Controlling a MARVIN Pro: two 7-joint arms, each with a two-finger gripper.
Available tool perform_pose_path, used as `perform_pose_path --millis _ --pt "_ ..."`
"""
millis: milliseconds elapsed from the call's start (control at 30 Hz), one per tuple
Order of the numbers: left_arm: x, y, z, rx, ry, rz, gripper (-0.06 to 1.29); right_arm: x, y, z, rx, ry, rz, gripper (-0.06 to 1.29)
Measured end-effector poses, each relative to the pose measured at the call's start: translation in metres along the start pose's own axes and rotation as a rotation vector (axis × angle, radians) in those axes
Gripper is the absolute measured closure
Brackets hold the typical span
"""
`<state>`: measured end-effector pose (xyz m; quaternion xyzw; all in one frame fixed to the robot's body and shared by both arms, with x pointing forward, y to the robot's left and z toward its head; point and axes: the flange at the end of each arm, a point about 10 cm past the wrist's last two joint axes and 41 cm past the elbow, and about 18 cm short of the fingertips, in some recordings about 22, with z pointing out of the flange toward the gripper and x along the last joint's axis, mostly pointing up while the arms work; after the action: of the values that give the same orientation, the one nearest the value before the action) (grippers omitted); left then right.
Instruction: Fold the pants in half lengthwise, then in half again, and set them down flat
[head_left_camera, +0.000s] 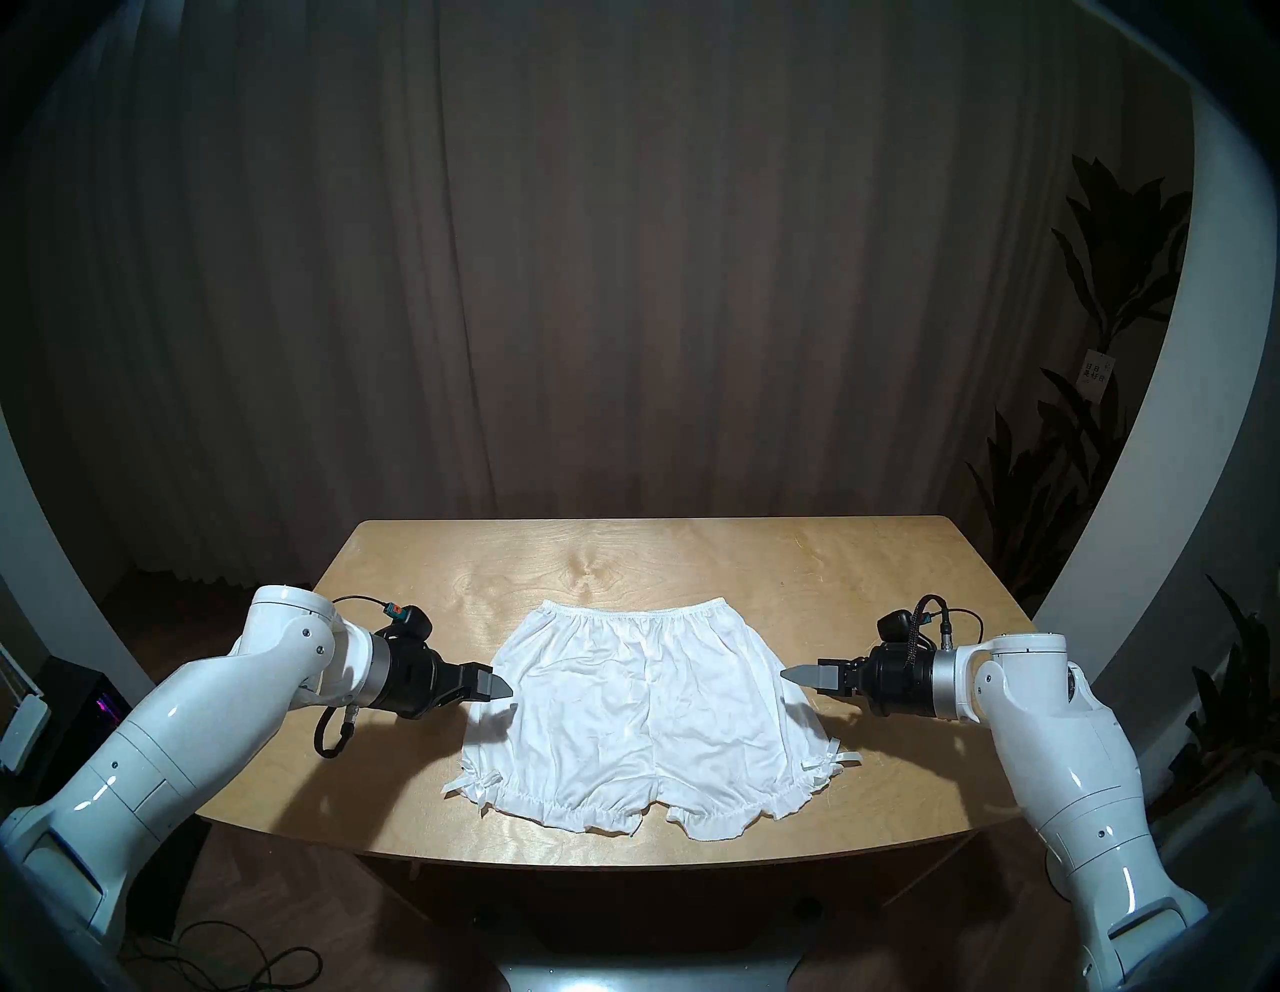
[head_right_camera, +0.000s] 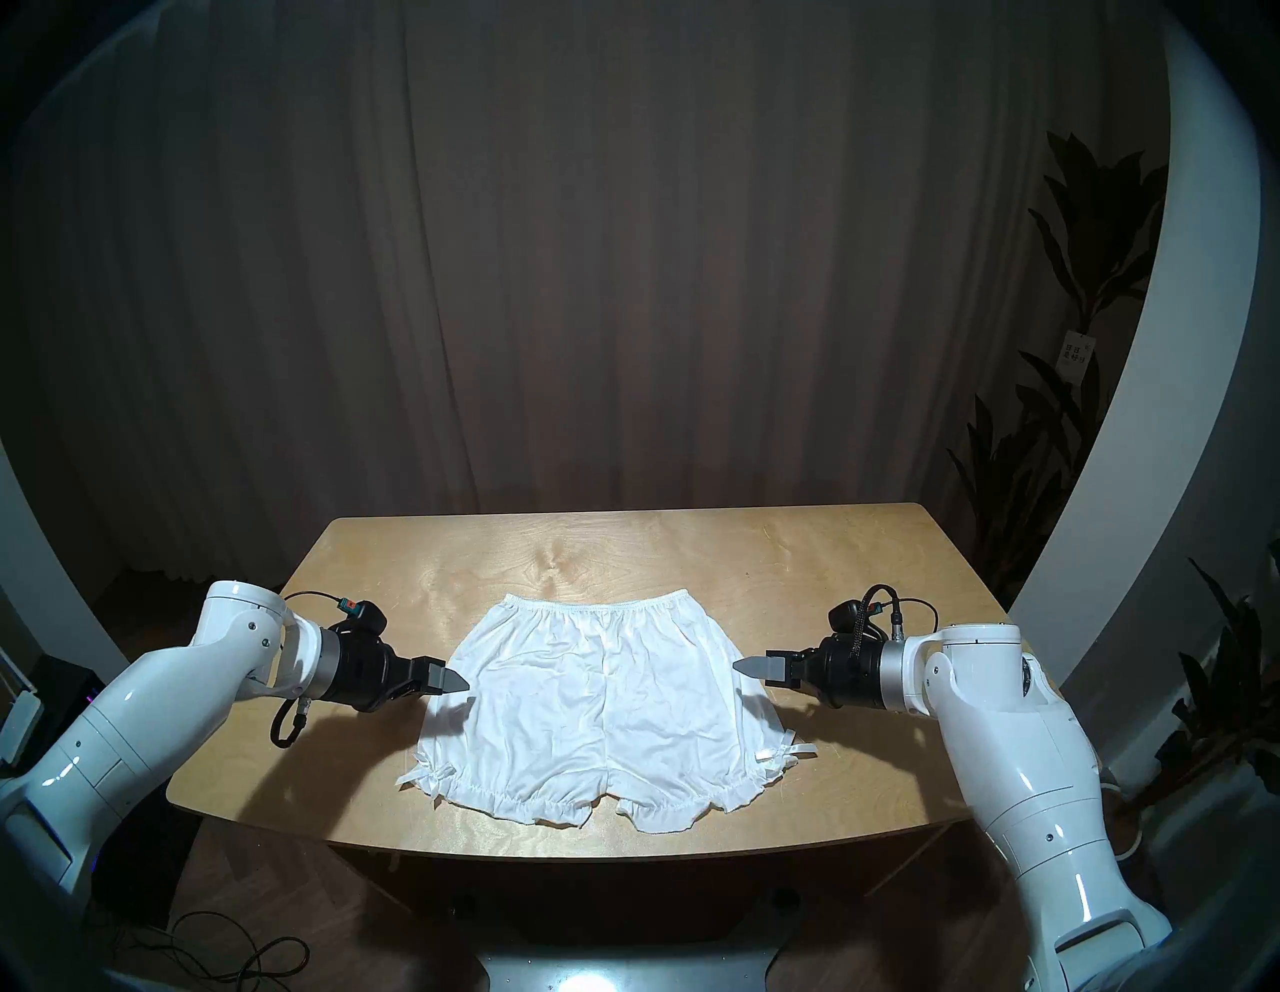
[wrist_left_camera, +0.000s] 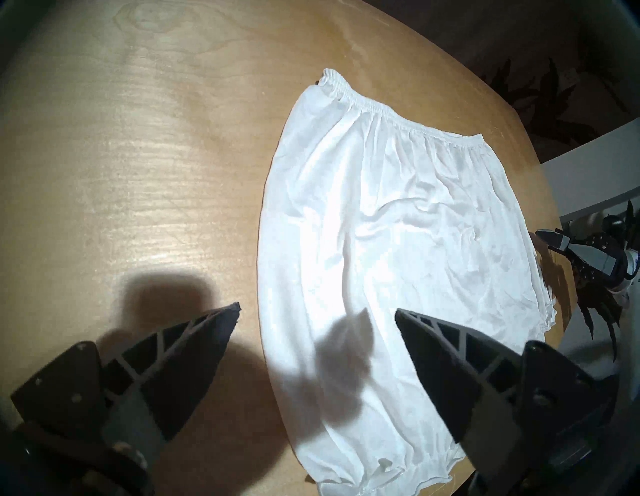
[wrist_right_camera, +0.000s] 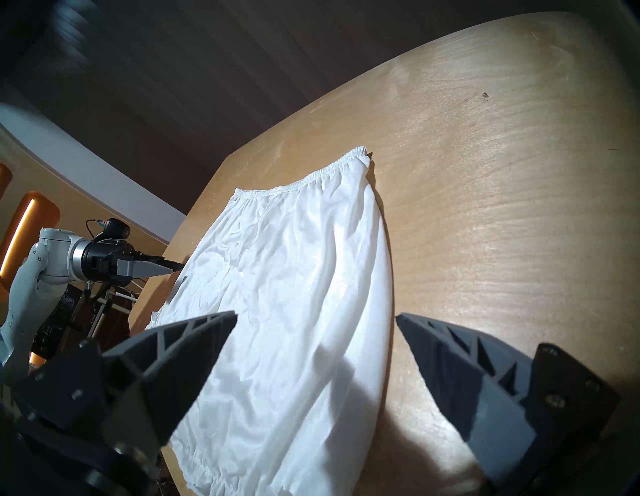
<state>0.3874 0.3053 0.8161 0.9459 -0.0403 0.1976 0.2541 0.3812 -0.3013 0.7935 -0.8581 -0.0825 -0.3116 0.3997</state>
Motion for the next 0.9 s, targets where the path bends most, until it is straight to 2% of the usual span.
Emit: perform_pose_path --millis 367,900 --pt "0.013 -0.002 0.010 -0.004 -0.015 -0.029 0.02 -0.008 -0.005 0.015 0.008 -0.008 0.013 -0.02" --pt "0.015 0.000 0.017 -0.019 -0.023 -0.056 0.02 -0.008 -0.002 0.012 0.007 0.000 0.022 -0.02"
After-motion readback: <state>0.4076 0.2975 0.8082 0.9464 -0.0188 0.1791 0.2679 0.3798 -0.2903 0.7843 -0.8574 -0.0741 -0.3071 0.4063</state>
